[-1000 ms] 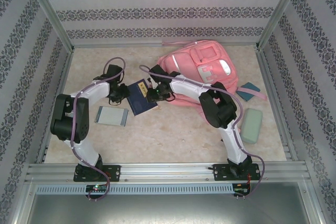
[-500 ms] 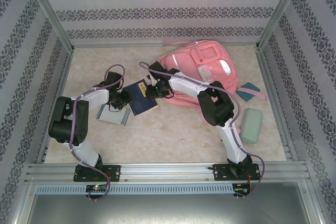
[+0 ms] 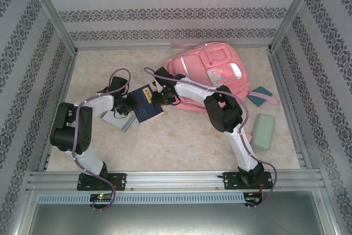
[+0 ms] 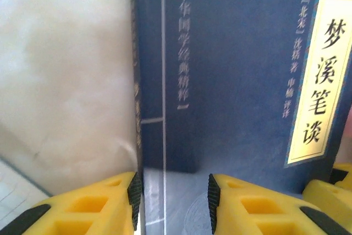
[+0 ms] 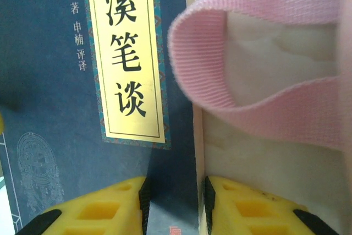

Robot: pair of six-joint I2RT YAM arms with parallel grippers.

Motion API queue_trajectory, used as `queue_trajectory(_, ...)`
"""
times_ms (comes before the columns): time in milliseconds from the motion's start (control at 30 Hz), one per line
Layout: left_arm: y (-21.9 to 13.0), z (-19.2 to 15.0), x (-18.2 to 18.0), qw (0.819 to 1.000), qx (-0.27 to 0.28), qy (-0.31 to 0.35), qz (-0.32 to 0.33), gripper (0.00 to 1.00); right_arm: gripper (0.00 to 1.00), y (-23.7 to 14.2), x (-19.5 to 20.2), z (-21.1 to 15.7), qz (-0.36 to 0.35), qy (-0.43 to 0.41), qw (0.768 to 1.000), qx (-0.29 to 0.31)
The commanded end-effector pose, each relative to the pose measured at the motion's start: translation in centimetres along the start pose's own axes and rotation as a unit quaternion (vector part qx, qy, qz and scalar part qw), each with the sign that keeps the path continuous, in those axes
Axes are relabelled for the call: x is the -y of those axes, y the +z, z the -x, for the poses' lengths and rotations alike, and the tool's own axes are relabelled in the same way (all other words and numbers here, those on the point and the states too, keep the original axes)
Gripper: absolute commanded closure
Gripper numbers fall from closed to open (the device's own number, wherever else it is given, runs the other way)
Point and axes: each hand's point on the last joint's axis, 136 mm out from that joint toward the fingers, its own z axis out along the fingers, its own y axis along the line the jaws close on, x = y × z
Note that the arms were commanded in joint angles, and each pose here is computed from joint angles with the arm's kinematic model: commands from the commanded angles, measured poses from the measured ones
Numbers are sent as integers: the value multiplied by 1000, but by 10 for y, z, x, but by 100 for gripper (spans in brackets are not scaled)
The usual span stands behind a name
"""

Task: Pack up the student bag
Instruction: Pick up the book at the center of the table.

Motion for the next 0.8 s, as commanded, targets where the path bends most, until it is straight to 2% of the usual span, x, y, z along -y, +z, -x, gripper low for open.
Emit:
queue_trajectory(0,-4,-41,-54,995,-38,-9,88,60,65,16,-17,-18,15,0,999,-29)
queue_trajectory(67,-10,-46,-60,995,-36,-10,93,60,65,15,-17,-19,15,0,999,-28)
queue_trajectory(133,-14,-45,-49,997,-34,-13,66,60,65,15,-17,-19,15,0,999,-28)
queue_trajectory(233,-22,-32,-28,999,-22,-9,35,59,65,15,-18,-19,17,1,999,-28)
queue_trajectory(367,-26,-13,-15,1000,0,-2,30,59,65,15,-17,-19,14,4,1000,-27)
queue_trajectory(533,-11,-8,-13,999,-8,-1,33,59,65,13,-16,-21,9,4,1000,-27)
queue_trajectory(767,12,-21,-30,997,-44,-20,61,60,65,14,-12,-25,4,7,1000,-29)
